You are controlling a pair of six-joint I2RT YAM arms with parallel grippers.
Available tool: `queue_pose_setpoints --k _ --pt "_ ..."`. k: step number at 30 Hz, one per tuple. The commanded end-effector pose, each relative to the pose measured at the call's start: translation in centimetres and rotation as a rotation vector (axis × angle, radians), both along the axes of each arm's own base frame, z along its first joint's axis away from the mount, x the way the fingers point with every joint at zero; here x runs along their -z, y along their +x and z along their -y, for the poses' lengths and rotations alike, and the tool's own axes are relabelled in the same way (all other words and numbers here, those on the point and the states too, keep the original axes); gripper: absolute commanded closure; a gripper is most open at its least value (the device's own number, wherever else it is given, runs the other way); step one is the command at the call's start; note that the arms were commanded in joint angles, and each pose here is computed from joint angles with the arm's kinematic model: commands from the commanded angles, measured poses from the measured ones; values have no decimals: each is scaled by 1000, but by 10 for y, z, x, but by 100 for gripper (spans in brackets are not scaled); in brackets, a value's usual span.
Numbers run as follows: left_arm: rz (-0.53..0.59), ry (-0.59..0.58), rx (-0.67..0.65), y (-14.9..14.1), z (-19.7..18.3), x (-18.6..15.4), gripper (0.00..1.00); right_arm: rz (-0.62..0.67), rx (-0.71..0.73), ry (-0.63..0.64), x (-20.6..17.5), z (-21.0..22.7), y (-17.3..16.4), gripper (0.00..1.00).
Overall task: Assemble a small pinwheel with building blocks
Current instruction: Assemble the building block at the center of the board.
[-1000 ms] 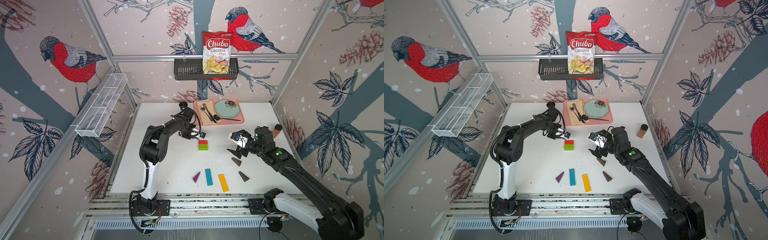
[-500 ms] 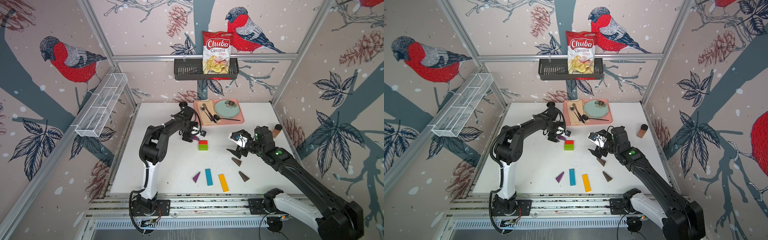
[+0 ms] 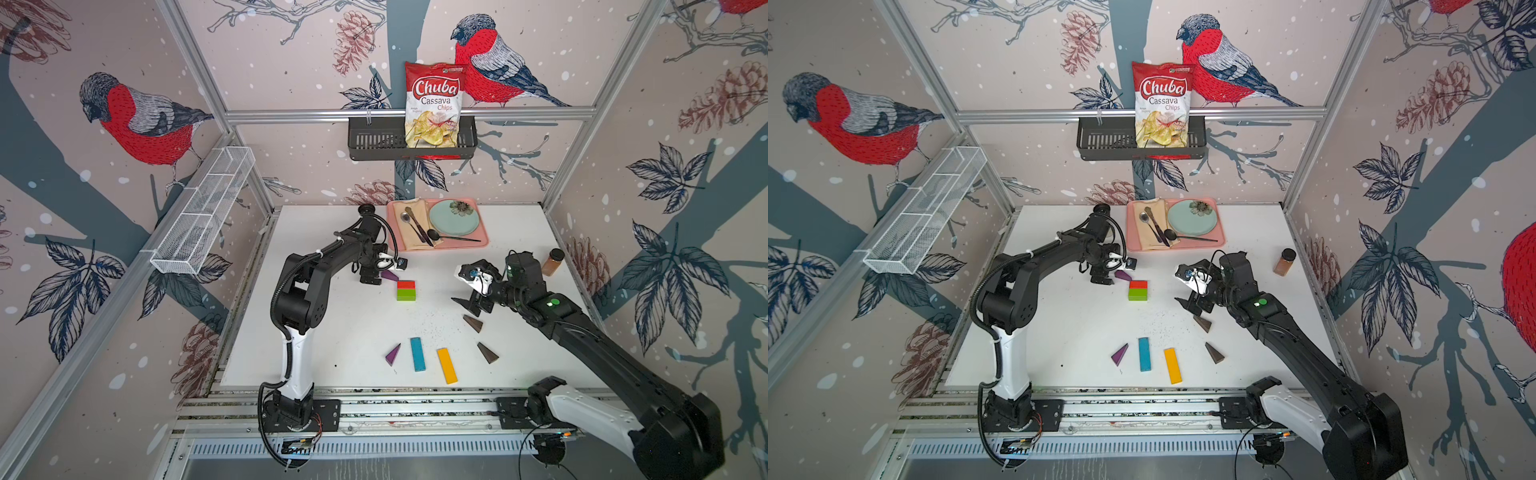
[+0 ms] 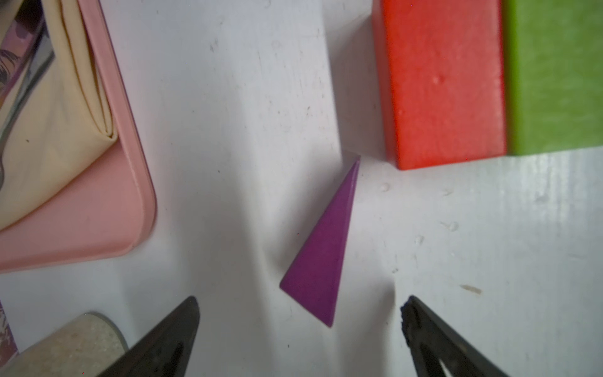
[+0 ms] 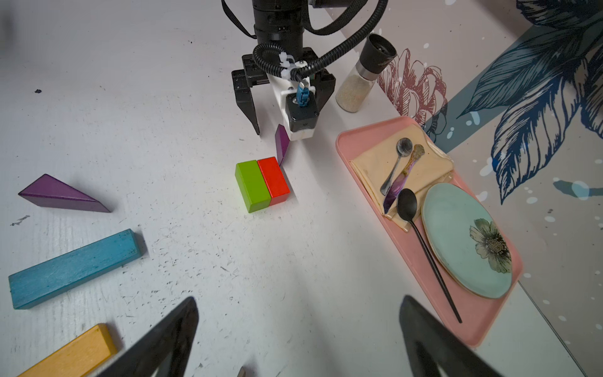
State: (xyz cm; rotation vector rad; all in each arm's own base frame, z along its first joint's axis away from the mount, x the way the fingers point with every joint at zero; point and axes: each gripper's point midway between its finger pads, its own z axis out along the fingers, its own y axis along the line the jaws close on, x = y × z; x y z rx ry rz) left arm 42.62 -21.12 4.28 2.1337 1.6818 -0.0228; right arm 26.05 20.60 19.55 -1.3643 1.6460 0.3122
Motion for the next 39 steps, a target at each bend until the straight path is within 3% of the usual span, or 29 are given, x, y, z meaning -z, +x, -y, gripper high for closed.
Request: queue_pose_setpoints --k 1,10,20,26,31,39 --pt "42 -11 -48 15 0 -6 4 -5 -15 21 -3 -3 -2 5" --pt "95 -10 -71 35 2 -7 4 5 -6 10 -6 -1 -1 5" --pt "100 -11 -64 36 4 -8 4 4 -5 11 -6 -1 -1 4" --pt "22 -24 -47 14 5 -8 4 2 -5 14 -6 -2 0 5" --pt "-22 -32 -114 -7 -3 -18 3 1 9 21 -2 -1 0 5" --pt "-28 -114 -114 -20 24 -19 3 -1 6 25 4 -1 0 4"
